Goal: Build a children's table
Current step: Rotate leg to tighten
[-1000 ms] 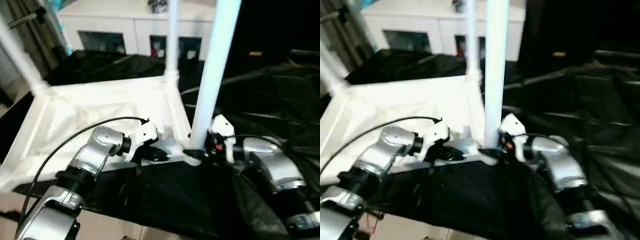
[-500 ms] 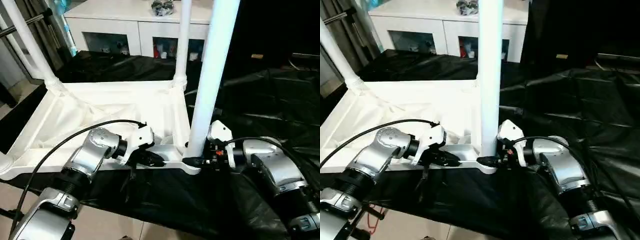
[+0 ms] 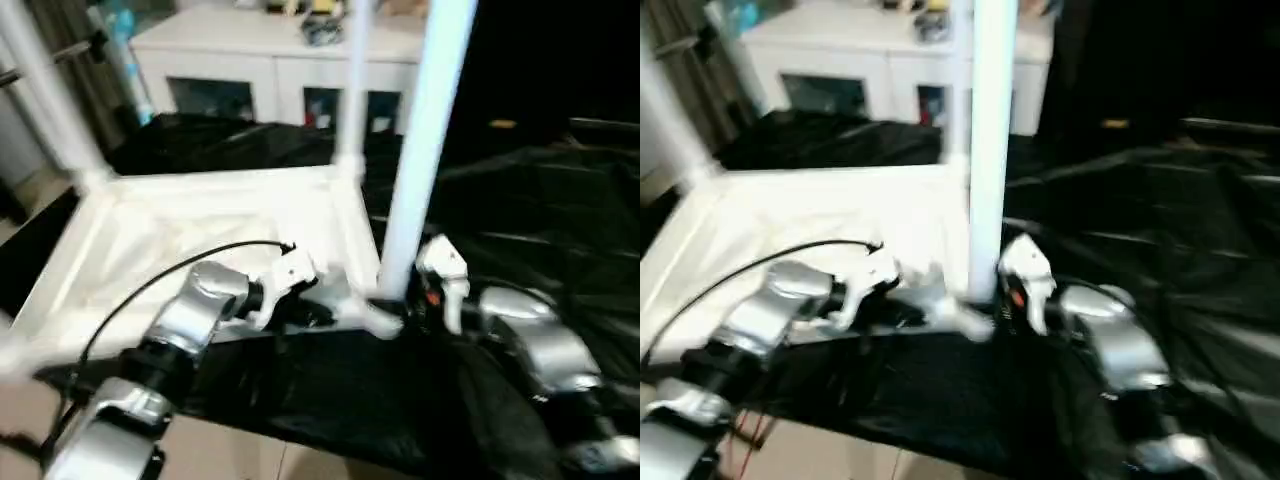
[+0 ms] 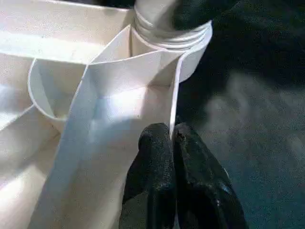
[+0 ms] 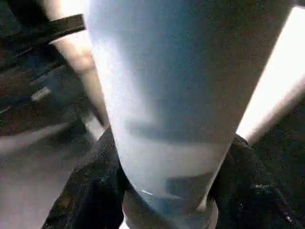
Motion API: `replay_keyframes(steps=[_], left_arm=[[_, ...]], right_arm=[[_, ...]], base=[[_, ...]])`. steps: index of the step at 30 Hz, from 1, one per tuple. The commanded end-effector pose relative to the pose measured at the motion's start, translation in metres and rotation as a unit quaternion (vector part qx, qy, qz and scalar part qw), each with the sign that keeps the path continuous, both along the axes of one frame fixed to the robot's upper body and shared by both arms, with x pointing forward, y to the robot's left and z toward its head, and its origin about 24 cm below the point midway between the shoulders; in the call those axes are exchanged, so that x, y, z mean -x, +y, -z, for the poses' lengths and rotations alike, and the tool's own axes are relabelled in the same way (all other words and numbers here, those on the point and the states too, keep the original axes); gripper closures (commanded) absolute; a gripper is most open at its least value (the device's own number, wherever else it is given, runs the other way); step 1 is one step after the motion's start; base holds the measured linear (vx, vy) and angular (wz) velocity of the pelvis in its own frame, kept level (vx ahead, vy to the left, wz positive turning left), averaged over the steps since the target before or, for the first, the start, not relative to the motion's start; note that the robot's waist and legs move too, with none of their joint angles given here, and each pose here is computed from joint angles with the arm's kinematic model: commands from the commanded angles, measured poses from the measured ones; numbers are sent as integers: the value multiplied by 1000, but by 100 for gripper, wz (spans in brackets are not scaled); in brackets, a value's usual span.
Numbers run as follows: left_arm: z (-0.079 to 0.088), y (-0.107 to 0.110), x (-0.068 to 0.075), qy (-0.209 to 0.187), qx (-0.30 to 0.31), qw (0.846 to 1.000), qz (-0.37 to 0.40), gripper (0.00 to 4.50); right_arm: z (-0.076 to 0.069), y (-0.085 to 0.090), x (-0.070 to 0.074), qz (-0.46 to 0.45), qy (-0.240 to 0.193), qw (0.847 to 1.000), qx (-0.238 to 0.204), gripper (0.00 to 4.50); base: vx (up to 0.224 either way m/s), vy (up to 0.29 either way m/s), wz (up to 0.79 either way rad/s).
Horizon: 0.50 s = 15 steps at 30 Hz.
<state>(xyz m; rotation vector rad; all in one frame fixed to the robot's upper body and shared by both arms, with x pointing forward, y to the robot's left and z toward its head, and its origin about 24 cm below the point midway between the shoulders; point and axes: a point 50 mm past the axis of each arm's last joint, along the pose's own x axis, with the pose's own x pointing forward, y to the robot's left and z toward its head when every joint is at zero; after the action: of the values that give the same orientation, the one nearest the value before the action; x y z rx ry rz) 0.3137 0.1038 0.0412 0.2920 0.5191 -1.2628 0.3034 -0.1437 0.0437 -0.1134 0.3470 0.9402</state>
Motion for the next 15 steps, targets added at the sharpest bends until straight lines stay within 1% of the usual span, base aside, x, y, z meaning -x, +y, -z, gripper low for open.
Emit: replay_keyframes(steps=[1,2,4,5,7,8,9,10,11,12,13,15], left_arm=[[-10,-26,-6,-26,32,999,-21,450],[-9,-36,-8,-32,36,998,-39,450],[-9,-42,-8,-34,37,998,-42,450],[-10,-50,-8,-44,35,998,-42,450],[-10,-52,-7,-48,32,998,-37,450],[-9,-53,-6,-55,25,998,-25,450],[-9,-52,-5,-59,21,998,-20,450],[-9,-52,-5,-59,21,998,-19,450],[-8,-50,-5,-61,20,998,-13,450],[-9,-48,-5,-60,23,998,-9,450],[-10,-47,-4,-60,26,998,-1,450],[-12,-42,-2,-66,29,997,26,450]], right_arm=[[35,32,15,-20,75,997,0,244],[40,40,7,45,74,996,8,246],[42,45,3,78,74,994,13,246],[44,53,-3,119,84,989,17,246],[43,58,-5,125,83,989,8,246],[40,63,-7,128,79,989,-4,246],[39,65,-8,128,79,989,-12,194],[38,65,-9,126,80,989,-14,181],[36,68,-9,118,82,989,-26,181],[35,67,-10,113,81,990,-28,161],[34,66,-10,106,76,991,-26,161],[32,62,-9,85,69,994,-21,137]], base=[[0,0,0],[0,0,0],[0,0,0],[0,0,0],[0,0,0],[0,0,0],[0,0,0],[0,0,0],[0,0,0],[0,0,0],[0,0,0],[0,0,0]])
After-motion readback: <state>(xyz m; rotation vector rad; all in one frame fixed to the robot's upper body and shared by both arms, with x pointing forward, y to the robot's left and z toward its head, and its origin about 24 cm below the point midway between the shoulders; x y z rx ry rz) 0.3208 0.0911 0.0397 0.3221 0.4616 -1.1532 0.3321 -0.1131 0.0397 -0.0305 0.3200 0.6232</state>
